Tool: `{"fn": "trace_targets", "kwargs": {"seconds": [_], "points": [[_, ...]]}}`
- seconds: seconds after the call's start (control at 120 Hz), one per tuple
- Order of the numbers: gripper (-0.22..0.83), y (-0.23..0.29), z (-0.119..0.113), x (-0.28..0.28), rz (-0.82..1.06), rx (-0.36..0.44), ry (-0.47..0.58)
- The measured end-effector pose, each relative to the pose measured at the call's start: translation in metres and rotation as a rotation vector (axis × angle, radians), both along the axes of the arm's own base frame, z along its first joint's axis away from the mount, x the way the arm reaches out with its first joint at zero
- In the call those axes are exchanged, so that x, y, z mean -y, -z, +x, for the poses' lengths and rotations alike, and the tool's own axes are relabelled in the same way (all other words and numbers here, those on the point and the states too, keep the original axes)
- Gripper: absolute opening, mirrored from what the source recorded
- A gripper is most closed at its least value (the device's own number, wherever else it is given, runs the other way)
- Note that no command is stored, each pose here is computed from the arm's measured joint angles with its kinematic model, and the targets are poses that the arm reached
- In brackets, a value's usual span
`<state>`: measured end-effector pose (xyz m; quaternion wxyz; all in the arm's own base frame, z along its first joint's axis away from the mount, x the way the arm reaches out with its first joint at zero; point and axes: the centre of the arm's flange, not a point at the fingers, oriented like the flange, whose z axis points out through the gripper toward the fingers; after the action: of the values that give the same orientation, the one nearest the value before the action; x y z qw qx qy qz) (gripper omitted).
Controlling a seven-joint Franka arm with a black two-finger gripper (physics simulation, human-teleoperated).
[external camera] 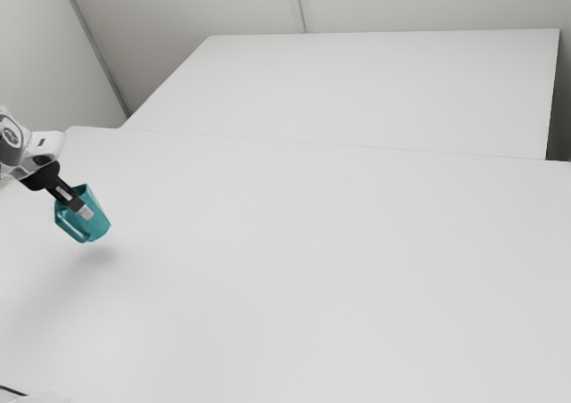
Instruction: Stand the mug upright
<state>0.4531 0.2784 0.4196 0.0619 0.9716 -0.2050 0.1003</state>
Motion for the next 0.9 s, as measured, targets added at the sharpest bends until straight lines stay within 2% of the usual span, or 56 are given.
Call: {"fn": "trace_targets", "kwargs": {"seconds": [0.308,0.9], "points": [[-0.17,0.01,0.034,0.057,-0.001,-0.05,0.017],[-0.17,0.021,0.079,0.099,-0.044,-0.075,-0.032]]}}
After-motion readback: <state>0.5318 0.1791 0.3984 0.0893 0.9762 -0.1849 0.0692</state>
